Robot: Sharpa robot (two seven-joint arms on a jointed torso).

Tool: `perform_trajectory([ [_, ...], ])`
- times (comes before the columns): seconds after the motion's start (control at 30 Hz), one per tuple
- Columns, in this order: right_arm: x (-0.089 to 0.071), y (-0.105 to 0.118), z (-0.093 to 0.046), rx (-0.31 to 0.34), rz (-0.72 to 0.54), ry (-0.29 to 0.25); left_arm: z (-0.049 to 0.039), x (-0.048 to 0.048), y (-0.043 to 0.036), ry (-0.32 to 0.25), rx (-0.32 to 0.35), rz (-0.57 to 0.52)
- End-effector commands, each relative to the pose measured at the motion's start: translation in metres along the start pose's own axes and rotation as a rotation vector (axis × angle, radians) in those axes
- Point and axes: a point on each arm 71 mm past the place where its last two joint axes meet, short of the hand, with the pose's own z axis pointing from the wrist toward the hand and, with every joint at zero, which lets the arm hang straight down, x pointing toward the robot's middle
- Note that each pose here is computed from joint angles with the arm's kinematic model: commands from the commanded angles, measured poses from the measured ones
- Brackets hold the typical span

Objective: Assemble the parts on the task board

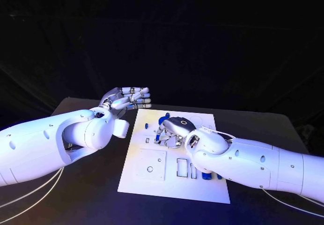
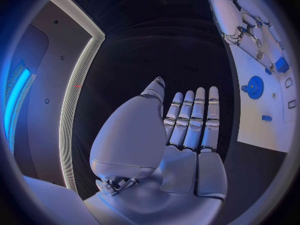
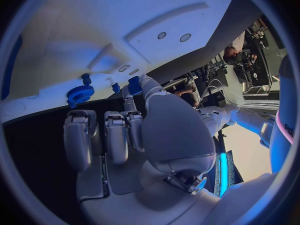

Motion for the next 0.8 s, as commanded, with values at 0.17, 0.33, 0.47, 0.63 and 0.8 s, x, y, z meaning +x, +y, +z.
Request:
perform_trajectory([
  [0.17, 0.0067, -0.0005, 0.0023, 0.003, -0.092, 0.032, -0.0001, 0.0032, -0.001, 0.023, 0.006, -0.004],
  [0.33, 0.0082, -0.0016, 0.002, 0.007, -0.1, 0.034, -0.0001, 0.0026, -0.0009, 0.022, 0.005, -0.003],
  [0.47, 0.0088, -0.0033, 0.0021, 0.013, -0.103, 0.037, -0.0001, 0.0023, -0.001, 0.022, 0.005, -0.003],
  [0.63, 0.0097, -0.0053, 0.0022, 0.019, -0.107, 0.043, -0.0001, 0.0022, -0.0009, 0.021, 0.005, -0.003],
  [0.8, 0.0118, -0.0069, 0.0025, 0.025, -0.108, 0.047, -0.0002, 0.0022, -0.001, 0.022, 0.004, -0.003],
])
